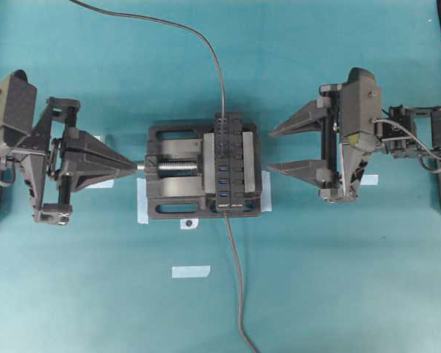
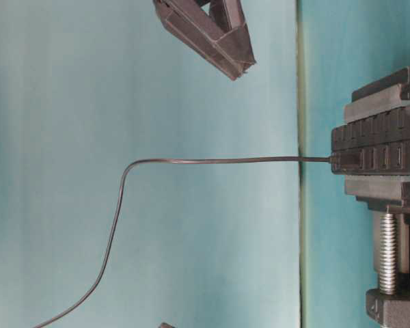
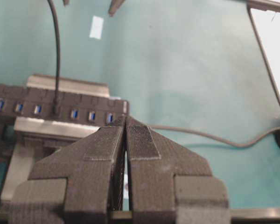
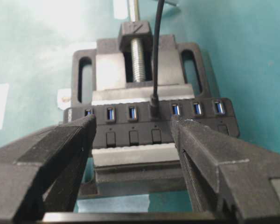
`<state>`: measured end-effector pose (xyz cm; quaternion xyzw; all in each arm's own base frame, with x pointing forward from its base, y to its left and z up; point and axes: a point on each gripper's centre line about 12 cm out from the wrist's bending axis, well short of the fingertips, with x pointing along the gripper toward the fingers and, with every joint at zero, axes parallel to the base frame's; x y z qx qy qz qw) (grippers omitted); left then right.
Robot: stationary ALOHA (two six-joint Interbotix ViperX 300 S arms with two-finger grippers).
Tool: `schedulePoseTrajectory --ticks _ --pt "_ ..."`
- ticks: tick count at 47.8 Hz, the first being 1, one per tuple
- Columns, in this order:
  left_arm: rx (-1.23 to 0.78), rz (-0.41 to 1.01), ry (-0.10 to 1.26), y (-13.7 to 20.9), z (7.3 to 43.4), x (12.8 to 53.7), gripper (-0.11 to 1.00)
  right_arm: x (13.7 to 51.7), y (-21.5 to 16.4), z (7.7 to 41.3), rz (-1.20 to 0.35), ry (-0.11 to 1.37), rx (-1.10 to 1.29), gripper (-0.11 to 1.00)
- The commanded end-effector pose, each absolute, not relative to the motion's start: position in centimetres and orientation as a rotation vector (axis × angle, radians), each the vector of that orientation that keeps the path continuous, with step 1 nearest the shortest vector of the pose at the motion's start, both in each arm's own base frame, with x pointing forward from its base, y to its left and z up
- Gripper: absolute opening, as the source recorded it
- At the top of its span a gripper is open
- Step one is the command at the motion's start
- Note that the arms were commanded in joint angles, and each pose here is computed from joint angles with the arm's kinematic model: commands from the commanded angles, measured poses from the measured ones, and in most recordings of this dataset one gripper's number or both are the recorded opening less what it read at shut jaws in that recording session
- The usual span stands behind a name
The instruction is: Insert the USB into the center port of the fixed hub
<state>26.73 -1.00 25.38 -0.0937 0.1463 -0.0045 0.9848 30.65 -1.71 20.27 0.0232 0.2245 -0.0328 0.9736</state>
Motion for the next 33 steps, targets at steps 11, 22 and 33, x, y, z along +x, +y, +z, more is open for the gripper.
schedulePoseTrajectory --ticks 11,22,33 --pt "-0.189 -0.008 0.277 -0.92 25.98 26.86 0.0 30.7 -1.72 20.63 -0.069 0.437 0.057 0.77" --pt "-0.189 -0.008 0.279 -0.92 25.92 26.83 0.0 30.68 -1.76 20.52 -0.07 0.445 0.057 0.77" --pt "-0.189 -0.007 0.285 -0.92 25.74 26.87 0.0 30.67 -1.86 20.58 -0.073 0.442 0.058 0.77"
